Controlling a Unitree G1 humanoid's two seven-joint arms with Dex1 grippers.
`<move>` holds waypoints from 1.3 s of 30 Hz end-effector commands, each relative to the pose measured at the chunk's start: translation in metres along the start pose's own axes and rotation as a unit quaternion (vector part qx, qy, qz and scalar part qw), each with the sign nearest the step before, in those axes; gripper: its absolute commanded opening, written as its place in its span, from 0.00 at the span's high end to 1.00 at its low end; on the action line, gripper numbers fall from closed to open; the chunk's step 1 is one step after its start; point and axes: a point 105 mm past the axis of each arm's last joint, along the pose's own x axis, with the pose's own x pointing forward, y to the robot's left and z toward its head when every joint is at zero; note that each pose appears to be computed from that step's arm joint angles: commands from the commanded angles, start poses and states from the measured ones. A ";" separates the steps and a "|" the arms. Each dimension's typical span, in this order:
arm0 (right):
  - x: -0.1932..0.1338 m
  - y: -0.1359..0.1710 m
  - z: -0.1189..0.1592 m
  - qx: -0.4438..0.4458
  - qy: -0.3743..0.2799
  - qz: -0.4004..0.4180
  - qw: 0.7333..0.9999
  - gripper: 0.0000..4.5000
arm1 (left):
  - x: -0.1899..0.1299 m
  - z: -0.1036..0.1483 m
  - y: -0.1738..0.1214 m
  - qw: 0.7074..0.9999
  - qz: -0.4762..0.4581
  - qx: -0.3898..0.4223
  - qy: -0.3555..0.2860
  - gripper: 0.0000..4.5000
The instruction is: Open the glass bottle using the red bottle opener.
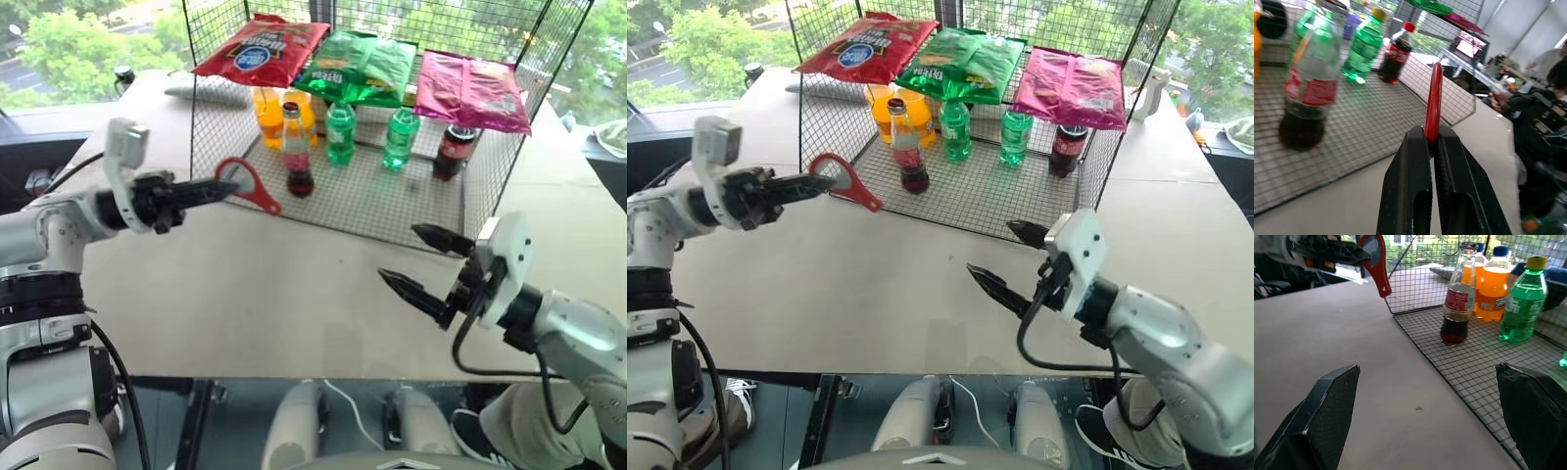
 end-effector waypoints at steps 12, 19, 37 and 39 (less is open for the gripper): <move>0.034 0.005 0.024 0.183 0.072 0.150 0.969 0.00 | 0.098 0.009 -0.054 0.961 -0.249 0.080 0.088 0.99; 0.048 0.008 0.033 0.208 0.074 0.172 0.960 0.00 | 0.113 0.007 -0.056 0.951 -0.276 0.093 0.109 0.99; 0.052 0.013 0.019 0.223 0.111 0.172 0.953 0.00 | 0.118 0.006 -0.056 0.944 -0.285 0.115 0.120 0.99; 0.050 0.012 0.016 0.224 0.119 0.170 0.952 0.00 | 0.117 0.005 -0.056 0.943 -0.285 0.117 0.123 0.99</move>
